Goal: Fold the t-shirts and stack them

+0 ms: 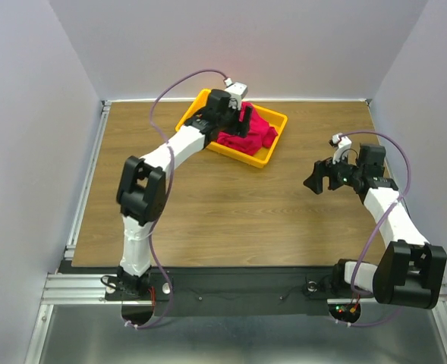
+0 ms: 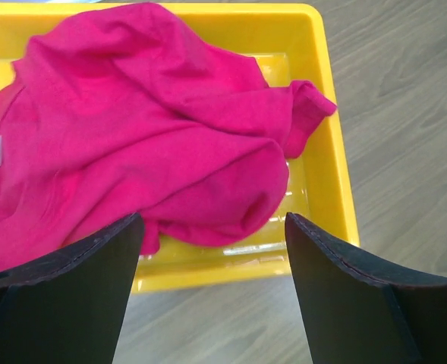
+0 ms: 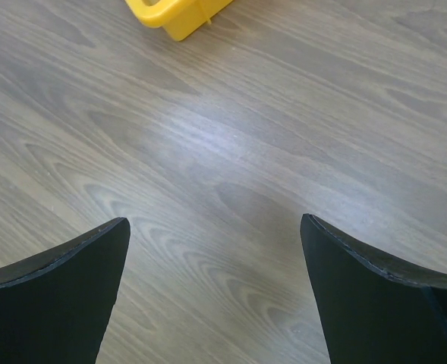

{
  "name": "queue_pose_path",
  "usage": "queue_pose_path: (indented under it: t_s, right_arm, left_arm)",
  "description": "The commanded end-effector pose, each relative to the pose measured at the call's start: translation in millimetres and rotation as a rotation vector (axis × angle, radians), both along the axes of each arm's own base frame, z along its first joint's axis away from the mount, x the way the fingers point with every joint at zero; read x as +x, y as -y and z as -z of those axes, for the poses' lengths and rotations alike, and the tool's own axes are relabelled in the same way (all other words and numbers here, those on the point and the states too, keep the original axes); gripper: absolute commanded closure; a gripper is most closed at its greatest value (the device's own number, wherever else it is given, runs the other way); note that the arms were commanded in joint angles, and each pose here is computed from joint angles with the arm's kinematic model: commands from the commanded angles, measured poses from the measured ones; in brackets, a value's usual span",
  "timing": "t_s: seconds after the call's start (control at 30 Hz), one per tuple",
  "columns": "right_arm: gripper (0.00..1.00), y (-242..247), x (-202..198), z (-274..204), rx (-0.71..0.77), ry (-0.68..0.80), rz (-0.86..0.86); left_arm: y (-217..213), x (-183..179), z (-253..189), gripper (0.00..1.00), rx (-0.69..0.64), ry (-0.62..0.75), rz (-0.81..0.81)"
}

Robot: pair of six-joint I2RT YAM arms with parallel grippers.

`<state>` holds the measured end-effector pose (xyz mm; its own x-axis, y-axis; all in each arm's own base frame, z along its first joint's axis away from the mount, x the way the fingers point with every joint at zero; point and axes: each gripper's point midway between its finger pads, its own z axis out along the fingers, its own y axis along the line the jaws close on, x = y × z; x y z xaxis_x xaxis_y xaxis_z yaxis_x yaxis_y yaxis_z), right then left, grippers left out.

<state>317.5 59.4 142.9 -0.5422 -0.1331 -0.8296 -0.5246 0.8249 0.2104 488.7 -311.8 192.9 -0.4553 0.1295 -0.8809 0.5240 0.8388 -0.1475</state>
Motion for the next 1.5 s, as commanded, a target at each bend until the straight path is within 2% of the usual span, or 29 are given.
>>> queue_pose_path:
  t_s: [0.0, 0.03, 0.13, 0.33, 0.4, 0.5, 0.53, 0.6, 0.63, 0.7, 0.73, 0.8, 0.83, 0.97, 1.0, 1.1, 1.13, 1.33, 1.47]
  right_arm:
    - [0.00, -4, 3, -17, 0.025, 0.083, -0.044]
    - [0.00, -5, 2, -16, 0.034, 0.080, -0.052]
    - [0.00, -7, -1, -15, 0.046, 0.076, -0.059]
    - [0.00, -10, -3, -20, 0.064, 0.084, -0.076]
    - [0.00, -10, -3, -19, 0.065, 0.082, -0.076]
    - [0.00, -10, -3, -20, 0.067, 0.082, -0.074]
    - [0.00, -10, -3, -20, 0.068, 0.082, -0.075]
    - [0.00, -10, -4, -19, 0.068, 0.081, -0.074]
    - [0.00, -10, -4, -20, 0.068, 0.082, -0.074]
    - [0.00, -10, -5, -19, 0.071, 0.083, -0.078]
    - [0.00, -9, -5, -20, 0.074, 0.084, -0.075]
    - [0.00, -9, -6, -20, 0.076, 0.088, -0.079]
    - [0.00, -8, -6, -21, 0.076, 0.093, -0.080]
    - [0.00, -6, -7, -23, 0.072, 0.105, -0.076]
    - [0.00, -5, -7, -23, 0.072, 0.107, -0.073]
    - [0.00, -4, -7, -23, 0.072, 0.108, -0.072]
    - [0.00, -3, -7, -23, 0.073, 0.107, -0.069]
    - [0.00, 0, -6, -20, 0.069, 0.102, -0.060]
    - [0.00, 2, -6, -18, 0.066, 0.098, -0.055]
  left_arm:
    - [24, 24, 11, 0.14, 0.085, 0.002, 0.002]
    - [29, 31, 5, 0.14, 0.108, 0.026, 0.012]
    - [41, 48, 28, 0.14, 0.158, 0.005, 0.004]
    - [45, 51, 81, 0.13, 0.275, -0.051, -0.021]
    - [44, 49, 92, 0.16, 0.300, -0.063, -0.026]
    - [44, 48, 106, 0.35, 0.339, -0.067, -0.038]
    - [41, 50, 104, 0.64, 0.348, -0.058, -0.058]
    - [43, 53, 93, 0.88, 0.334, -0.026, -0.071]
    - [43, 56, 74, 1.00, 0.318, 0.007, -0.080]
    - [47, 58, 48, 1.00, 0.288, 0.070, -0.088]
    - [47, 57, 12, 1.00, 0.254, 0.126, -0.103]
    - [51, 53, -26, 1.00, 0.211, 0.202, -0.105]
    - [46, 46, -65, 1.00, 0.175, 0.255, -0.115]
    - [39, 11, -161, 1.00, 0.079, 0.408, -0.117]
    - [32, -6, -203, 1.00, 0.022, 0.473, -0.119]
    - [20, -30, -247, 1.00, -0.055, 0.536, -0.119]
    - [14, -46, -275, 1.00, -0.116, 0.563, -0.111]
    - [-10, -112, -369, 1.00, -0.335, 0.668, -0.036]
    - [-17, -145, -392, 1.00, -0.410, 0.684, 0.043]
